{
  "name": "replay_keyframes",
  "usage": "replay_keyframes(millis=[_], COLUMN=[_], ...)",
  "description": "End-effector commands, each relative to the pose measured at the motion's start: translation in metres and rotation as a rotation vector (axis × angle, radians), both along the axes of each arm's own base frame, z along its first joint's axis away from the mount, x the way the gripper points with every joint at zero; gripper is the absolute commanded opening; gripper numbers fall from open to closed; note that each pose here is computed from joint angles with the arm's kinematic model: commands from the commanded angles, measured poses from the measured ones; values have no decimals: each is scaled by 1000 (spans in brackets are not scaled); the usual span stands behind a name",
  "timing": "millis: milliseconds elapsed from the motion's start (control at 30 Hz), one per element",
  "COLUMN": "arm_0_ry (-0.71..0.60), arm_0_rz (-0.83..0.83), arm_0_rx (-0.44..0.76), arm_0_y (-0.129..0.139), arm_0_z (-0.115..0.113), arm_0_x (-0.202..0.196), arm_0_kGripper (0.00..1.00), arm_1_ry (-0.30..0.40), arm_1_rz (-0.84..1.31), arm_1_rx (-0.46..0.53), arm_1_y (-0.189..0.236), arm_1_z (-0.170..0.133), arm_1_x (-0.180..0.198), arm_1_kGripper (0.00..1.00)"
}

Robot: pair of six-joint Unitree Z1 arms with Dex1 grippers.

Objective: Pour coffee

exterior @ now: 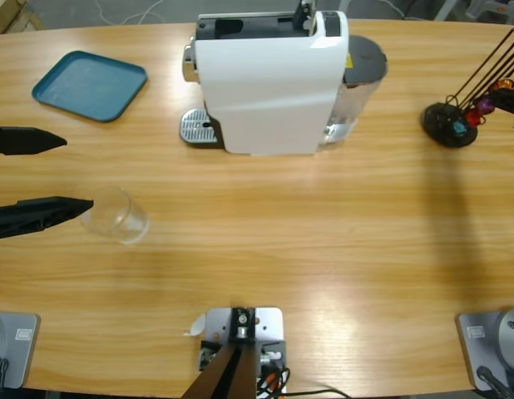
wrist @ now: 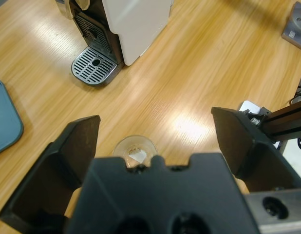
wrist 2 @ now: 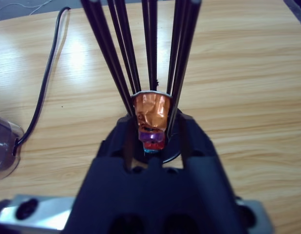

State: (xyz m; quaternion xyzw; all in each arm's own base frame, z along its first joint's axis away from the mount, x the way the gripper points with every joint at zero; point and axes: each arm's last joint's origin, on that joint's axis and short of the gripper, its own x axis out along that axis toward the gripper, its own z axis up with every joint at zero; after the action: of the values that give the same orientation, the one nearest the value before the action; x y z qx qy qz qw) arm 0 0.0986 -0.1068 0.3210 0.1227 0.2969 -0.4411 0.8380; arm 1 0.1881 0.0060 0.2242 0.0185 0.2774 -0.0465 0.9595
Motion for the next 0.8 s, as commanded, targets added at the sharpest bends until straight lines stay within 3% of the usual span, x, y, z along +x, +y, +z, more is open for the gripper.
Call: replay_keyframes(millis=[33,200,333,700,767,800], arm_0_ry=[41,38,37,41,44,43], arm_0_rz=[-21,-21,-19,-16,-15,-15], arm_0_rx=[8,6,5,2,3,2], arm_0_y=[1,3,4,1,1,1], arm_0_z=[-13,-14,-15,-15,-15,-15], arm_0_x=[-7,-9,-9,-6,-6,-6], arm_0_kGripper=[982,982,981,977,977,977], arm_1_ry=[-4,0,6,27,26,27], arm_1_rz=[-2,-6,-7,-2,4,7], arm_1_rx=[12,11,7,6,6,6], arm_1_y=[2,2,2,2,3,4], arm_1_z=[4,7,6,1,1,1], arm_1_x=[-4,7,12,0,0,0], arm_1_kGripper=[609,588,385,407,512,519])
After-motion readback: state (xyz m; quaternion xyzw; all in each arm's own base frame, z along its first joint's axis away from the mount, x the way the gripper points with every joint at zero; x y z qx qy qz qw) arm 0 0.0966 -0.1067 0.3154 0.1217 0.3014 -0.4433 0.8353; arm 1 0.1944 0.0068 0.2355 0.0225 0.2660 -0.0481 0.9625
